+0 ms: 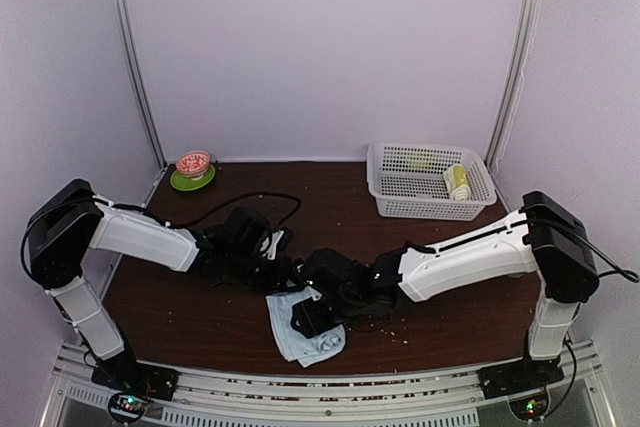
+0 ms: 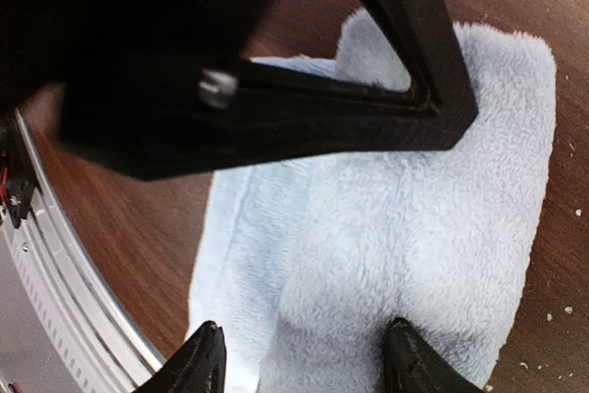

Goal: Roll the towels
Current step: Roll the towel at the center of the board, then pick up the towel from the center of the board, then place the towel in the bin.

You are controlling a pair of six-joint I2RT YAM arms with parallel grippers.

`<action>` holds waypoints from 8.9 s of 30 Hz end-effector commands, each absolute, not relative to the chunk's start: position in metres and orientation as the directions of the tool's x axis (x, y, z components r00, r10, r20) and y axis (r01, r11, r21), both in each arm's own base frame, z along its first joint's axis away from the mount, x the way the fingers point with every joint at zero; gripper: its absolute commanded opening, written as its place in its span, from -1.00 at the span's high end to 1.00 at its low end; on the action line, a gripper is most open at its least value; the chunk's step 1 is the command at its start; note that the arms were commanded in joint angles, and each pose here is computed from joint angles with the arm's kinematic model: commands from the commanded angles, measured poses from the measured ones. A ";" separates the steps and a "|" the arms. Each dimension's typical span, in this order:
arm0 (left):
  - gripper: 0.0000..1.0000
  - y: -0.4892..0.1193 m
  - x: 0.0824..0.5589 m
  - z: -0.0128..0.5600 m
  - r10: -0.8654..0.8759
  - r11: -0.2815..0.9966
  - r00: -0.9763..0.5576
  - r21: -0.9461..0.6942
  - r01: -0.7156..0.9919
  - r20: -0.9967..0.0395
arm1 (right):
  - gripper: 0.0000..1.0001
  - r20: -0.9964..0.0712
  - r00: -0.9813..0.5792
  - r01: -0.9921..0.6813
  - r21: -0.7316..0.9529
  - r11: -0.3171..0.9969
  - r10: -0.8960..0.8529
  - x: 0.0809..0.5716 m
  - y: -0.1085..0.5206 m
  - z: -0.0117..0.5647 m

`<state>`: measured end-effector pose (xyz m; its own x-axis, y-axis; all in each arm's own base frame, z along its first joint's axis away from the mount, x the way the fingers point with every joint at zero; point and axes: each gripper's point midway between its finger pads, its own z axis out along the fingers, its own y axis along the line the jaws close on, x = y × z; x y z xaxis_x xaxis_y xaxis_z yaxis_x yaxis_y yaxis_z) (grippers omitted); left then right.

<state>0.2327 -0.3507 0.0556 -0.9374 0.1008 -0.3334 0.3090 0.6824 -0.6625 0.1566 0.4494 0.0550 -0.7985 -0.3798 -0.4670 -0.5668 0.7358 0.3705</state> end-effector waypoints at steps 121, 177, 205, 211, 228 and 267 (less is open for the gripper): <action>1.00 -0.346 0.225 0.094 0.098 0.674 -0.882 -0.622 0.400 -0.461 | 1.00 -0.296 -0.790 -0.503 -0.188 0.844 -0.537 0.187 0.329 0.047; 1.00 -0.422 0.239 0.008 0.187 0.677 -0.946 -0.662 0.321 -0.266 | 0.80 -0.355 -0.775 -0.588 0.098 0.803 -0.523 0.124 0.354 0.057; 1.00 -0.411 0.233 -0.001 0.183 0.698 -0.949 -0.646 0.309 -0.257 | -0.44 -0.420 -0.902 -0.331 0.532 0.779 -0.097 0.188 0.330 0.113; 1.00 -0.411 0.233 0.000 0.183 0.697 -0.948 -0.646 0.312 -0.260 | -0.45 -0.329 -0.944 -0.239 0.633 0.736 -0.024 0.197 0.338 0.084; 1.00 -0.406 0.232 0.005 0.187 0.700 -0.944 -0.638 0.321 -0.271 | -0.07 -0.133 -0.989 -0.133 0.627 0.768 -0.063 0.170 0.363 0.010; 1.00 -0.286 0.230 0.142 0.069 0.852 -0.842 -0.408 0.329 -0.535 | 1.00 -0.781 -0.623 -0.299 0.181 0.937 -0.048 0.470 0.189 0.299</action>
